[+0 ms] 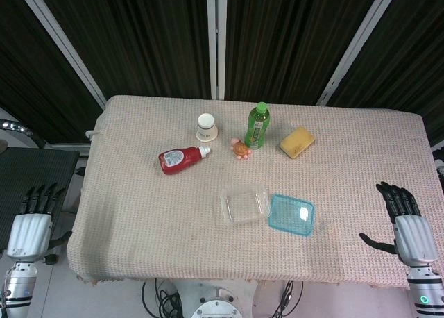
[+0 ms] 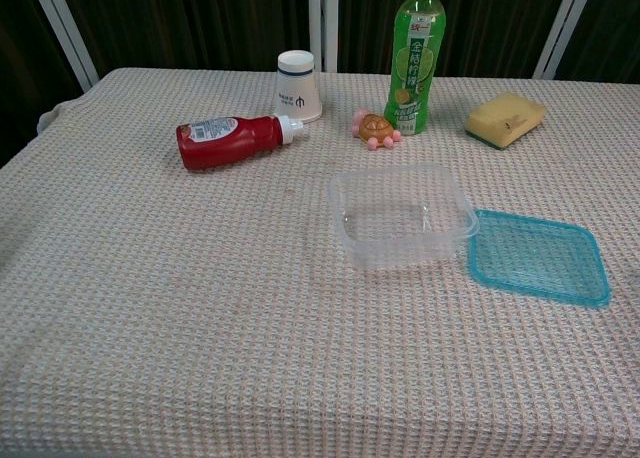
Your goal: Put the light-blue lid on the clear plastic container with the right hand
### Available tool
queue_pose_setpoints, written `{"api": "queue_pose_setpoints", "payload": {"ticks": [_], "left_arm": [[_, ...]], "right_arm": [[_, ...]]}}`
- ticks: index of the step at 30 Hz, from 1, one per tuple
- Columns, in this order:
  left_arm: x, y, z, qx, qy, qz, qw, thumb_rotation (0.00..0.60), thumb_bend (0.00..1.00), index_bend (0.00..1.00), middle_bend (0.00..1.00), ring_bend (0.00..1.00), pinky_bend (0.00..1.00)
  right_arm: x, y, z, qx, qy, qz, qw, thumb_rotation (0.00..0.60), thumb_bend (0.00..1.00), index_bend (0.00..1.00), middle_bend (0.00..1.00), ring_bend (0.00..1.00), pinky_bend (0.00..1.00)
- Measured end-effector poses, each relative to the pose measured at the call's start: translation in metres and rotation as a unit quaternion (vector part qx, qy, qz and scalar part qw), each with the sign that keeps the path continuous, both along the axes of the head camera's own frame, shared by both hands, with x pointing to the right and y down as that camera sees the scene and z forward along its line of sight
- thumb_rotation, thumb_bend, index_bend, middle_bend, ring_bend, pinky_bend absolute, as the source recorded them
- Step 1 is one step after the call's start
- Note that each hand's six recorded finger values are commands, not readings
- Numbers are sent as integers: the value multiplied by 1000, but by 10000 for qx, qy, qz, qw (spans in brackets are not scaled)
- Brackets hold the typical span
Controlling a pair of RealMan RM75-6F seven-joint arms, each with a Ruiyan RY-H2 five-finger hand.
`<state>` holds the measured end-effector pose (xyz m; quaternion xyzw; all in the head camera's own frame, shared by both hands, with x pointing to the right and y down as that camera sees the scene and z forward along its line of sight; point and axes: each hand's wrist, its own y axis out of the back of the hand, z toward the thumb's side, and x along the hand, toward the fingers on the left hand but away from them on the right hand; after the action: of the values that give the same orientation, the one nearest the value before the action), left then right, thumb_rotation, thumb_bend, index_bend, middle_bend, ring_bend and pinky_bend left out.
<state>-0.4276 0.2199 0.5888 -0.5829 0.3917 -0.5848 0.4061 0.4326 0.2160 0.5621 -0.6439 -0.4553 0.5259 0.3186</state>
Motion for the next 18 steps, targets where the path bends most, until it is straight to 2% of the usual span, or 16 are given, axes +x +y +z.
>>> {"api": "queue_pose_setpoints", "payload": {"ticks": [6,11,18], "left_arm": [[3,1,2,-21,10,67,10000,600,60,123,47,0,0],[6,1,3,-10,41,113,9999,600,60,123,47,0,0],[11,1,5,-50,71,191,9998,600,59,123,47,0,0]], "right_arm": [[-9,1,6,-128,-46,-168,9998,600,0,0,49,0,0],[-29,2,19,-385,-257,-473,9978,600,0,0,35,0,0],[-78,5,68,-1048,-488,-990,9883,600,0,0,0,0,0]]}}
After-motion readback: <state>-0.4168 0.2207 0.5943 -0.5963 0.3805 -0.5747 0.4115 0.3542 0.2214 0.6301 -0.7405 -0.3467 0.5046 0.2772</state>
